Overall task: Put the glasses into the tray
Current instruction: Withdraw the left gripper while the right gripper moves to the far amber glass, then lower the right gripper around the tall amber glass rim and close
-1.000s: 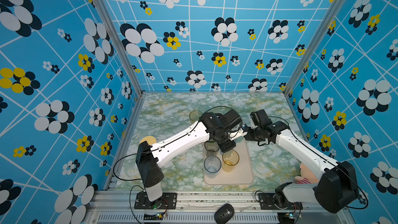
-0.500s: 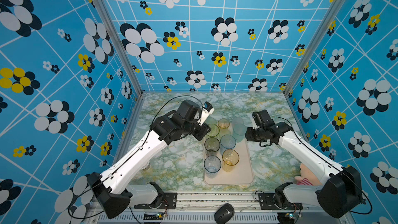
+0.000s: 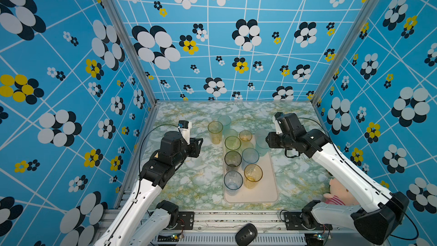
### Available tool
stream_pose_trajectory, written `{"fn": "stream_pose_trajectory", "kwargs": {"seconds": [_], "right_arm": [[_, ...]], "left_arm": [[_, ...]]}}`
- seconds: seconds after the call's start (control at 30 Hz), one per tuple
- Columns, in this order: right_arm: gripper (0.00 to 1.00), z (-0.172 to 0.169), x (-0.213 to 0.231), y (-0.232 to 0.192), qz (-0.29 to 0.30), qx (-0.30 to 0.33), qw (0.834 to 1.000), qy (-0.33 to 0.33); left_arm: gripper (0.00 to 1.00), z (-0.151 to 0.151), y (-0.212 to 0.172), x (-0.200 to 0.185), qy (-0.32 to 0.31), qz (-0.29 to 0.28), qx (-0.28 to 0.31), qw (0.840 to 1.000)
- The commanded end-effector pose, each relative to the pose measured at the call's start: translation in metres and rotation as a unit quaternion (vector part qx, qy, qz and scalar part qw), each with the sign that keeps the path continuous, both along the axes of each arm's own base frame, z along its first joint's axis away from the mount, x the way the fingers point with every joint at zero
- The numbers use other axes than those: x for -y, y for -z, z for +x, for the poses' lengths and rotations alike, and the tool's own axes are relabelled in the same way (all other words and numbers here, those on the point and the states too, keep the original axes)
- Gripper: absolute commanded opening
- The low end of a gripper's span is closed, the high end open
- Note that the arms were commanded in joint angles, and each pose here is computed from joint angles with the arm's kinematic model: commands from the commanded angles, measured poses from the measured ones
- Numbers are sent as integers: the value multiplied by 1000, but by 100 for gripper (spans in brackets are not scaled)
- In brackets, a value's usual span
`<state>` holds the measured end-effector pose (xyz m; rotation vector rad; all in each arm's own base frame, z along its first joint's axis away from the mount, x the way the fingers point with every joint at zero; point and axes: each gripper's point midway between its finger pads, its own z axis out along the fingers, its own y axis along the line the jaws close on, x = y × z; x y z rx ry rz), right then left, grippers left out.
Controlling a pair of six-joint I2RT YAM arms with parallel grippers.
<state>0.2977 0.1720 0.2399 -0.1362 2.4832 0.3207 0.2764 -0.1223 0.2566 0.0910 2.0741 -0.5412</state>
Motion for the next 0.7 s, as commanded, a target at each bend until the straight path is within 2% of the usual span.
{"fn": "stream_pose_trajectory", "kwargs": {"seconds": [0.0,0.2,0.3,0.37,0.67], "right_arm": [[39,11,-21,-5,-29,1,999,-27],[36,47,-81,-19,-47,3,995,-83],[30,61,-106,-12,-60,-8,993,-103],[27,69,-121,-4,-70,-16,991,-115],[25,95,-172,17,-90,-32,985,-146]], "left_arm": [[42,12,-11,-7,-38,-32,40,998],[42,15,-6,-6,-34,-24,31,999],[42,14,-2,-10,-41,-20,31,998],[48,13,0,-14,-47,-15,29,998],[47,10,-9,-20,-43,-28,30,998]]}}
